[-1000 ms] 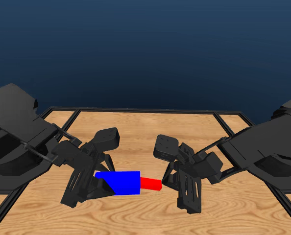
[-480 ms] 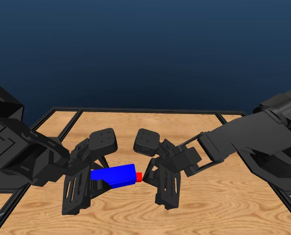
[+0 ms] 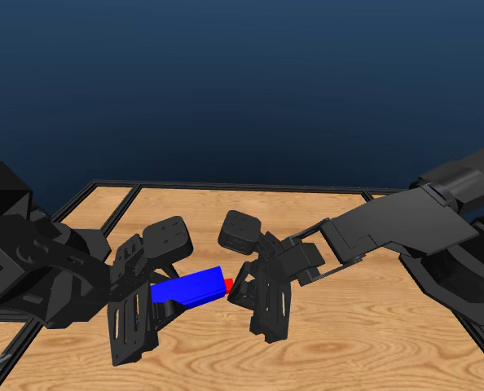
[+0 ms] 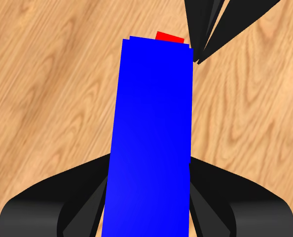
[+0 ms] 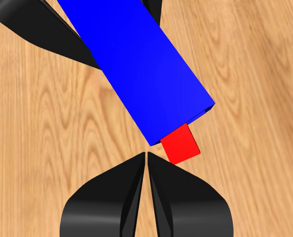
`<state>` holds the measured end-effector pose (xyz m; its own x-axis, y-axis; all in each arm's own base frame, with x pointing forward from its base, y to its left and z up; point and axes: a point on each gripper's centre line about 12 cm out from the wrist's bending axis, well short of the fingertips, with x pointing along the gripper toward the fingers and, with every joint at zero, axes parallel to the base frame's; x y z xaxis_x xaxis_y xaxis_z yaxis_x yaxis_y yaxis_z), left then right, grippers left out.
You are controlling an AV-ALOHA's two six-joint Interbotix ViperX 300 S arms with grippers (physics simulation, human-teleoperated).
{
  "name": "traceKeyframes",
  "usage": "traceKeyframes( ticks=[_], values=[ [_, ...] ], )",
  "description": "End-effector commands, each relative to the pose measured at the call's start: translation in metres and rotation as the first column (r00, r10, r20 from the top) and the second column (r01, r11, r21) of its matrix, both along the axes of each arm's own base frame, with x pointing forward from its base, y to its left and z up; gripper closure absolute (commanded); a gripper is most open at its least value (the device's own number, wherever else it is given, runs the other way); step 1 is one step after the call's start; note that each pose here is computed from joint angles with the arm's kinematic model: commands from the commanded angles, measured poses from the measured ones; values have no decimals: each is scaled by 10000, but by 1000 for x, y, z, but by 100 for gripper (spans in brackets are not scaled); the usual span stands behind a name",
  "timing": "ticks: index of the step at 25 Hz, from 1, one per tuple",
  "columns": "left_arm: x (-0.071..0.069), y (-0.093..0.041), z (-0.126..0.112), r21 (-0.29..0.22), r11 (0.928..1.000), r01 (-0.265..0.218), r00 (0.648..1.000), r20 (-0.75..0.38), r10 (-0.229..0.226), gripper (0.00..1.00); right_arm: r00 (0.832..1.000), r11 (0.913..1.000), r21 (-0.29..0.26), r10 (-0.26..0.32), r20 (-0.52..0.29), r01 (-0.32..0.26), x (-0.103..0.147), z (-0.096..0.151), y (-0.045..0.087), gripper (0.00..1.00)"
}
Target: Insert peg into socket
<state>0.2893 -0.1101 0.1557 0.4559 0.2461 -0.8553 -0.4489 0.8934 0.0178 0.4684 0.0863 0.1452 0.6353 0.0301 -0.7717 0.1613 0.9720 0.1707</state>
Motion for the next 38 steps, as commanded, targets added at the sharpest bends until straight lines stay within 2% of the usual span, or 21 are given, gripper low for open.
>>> traceKeyframes(
  ticks=[1, 2, 3, 4, 5, 9, 10, 13, 15, 18, 19, 21, 22, 23, 24, 26, 27, 31, 33, 37, 38],
  values=[
    [4, -3, 7, -12, 9999, -141, 9996, 264, 142, 100, 9973, 9998, 159, 139, 721, -151, 8, 13, -4, 100],
    [3, -2, 4, 108, 9997, -199, 9996, 177, 197, 100, 9967, 9997, 164, 148, 798, -162, 9, 15, -5, 100],
    [5, -6, 9, -44, 10000, -67, 9993, 373, 69, 100, 9959, 9997, 162, 171, 885, -187, 11, 17, -6, 100],
    [4, -2, 5, 94, 9998, -182, 9996, 216, 180, 100, 9955, 9996, 88, 252, 919, -261, 12, 18, -6, 100],
    [2, -5, 7, -10, 10000, -63, 9996, 280, 63, 100, 9958, 9995, 14, 322, 852, -325, 12, 14, -7, 100],
    [5, -3, 11, -119, 9995, -302, 9985, 464, 307, 100, 9956, 9990, 173, 402, 843, -418, 10, 9, -3, 100],
    [0, -3, 4, 34, 9998, -219, 9995, 226, 218, 100, 9976, 9989, 171, 428, 542, -438, 5, -1, -1, 100],
    [0, -2, 11, -213, 9992, -337, 9979, 543, 348, 100, 9992, 9986, 374, 377, 137, -382, -6, -15, 3, 100],
    [-3, 1, 9, -175, 9990, -422, 9978, 499, 430, 100, 9986, 9979, 468, 451, -261, -439, -18, -27, 10, 100],
    [-6, 2, 5, -105, 9988, -470, 9981, 390, 473, 100, 9983, 9977, 660, 166, -553, -129, -32, -41, 3, 100],
    [-2, 3, 10, -285, 9982, -534, 9969, 566, 550, 100, 9986, 9971, 757, 30, -533, 10, -36, -39, -1, 100],
    [-1, 1, 6, -169, 9992, -372, 9981, 481, 379, 100, 9990, 9967, 796, -120, -436, 155, -37, -36, -8, 100],
    [2, -1, 13, -374, 9988, -312, 9967, 736, 339, 100, 9997, 9966, 810, -103, -228, 121, -36, -33, -10, 100],
    [0, 1, 8, -155, 9997, -187, 9981, 589, 196, 100, 9999, 9972, 746, -55, -158, 66, -35, -31, -12, 100],
    [1, 1, 6, -211, 9993, -299, 9982, 512, 309, 100, 10000, 9977, 683, -10, 32, 8, -32, -24, -14, 100],
    [2, 2, 6, -176, 9996, -223, 9982, 553, 232, 100, 9998, 9983, 585, -2, 193, -9, -28, -18, -19, 100],
    [4, 0, 8, -339, 9993, -142, 9975, 693, 166, 100, 9996, 9984, 567, -7, 275, -8, -26, -17, -21, 100],
    [2, 2, 3, -326, 9994, -147, 9985, 522, 164, 100, 9973, 9990, 362, 243, 690, -269, -14, -2, -19, 100],
    [6, 1, 8, -552, 9985, -23, 9965, 832, 69, 100, 9953, 9989, 238, 393, 889, -415, -5, 3, -18, 100],
    [7, 3, 3, -293, 9996, -23, 9987, 511, 38, 100, 9892, 9980, 41, 619, 1325, -630, 14, 9, -18, 100],
    [11, -3, 13, -594, 9980, 195, 9954, 952, -138, 100, 9879, 9976, -31, 691, 1390, -694, 20, 9, -18, 100]
  ],
)
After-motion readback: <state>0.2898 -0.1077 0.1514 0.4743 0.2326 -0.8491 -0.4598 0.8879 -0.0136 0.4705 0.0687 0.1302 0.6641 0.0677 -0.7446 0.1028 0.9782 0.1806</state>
